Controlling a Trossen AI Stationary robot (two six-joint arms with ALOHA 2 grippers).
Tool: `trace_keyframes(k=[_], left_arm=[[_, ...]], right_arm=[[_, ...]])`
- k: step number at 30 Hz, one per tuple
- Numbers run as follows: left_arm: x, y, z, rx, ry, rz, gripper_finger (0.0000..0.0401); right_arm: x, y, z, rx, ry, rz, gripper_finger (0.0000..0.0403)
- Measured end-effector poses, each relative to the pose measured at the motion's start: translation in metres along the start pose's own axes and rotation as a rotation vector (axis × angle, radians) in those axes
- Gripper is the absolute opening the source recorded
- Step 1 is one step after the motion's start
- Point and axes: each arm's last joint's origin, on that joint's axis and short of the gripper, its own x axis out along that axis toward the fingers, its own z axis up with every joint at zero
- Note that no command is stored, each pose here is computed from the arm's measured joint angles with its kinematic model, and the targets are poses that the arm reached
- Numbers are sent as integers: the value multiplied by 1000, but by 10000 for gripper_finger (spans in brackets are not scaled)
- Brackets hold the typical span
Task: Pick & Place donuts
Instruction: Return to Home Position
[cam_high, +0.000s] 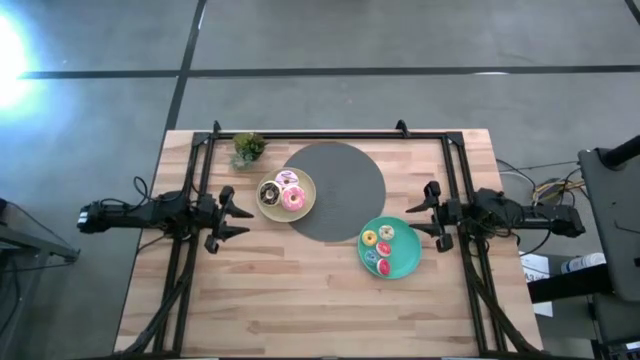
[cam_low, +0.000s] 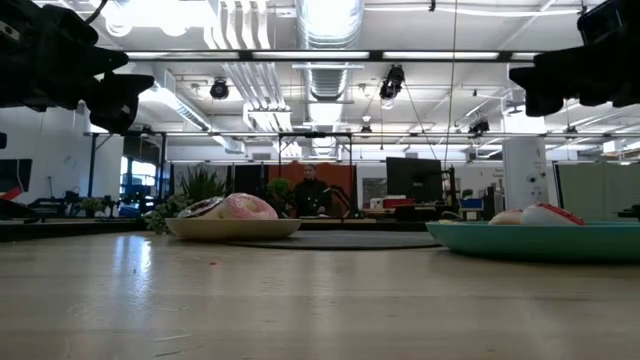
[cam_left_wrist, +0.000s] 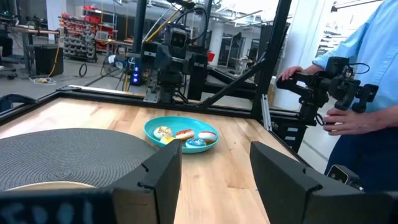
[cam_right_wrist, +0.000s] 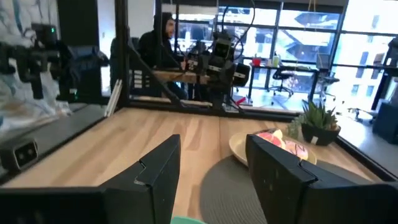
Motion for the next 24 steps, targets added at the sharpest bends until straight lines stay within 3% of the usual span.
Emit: trace_keyframes(k=[6, 24], left_arm=[[0, 0, 0, 0, 0, 0, 165], [0, 0, 0, 0, 1, 0, 165]], right_arm=[[0, 0, -3, -39, 30, 3, 171], [0, 0, -4, 3, 39, 2, 176]])
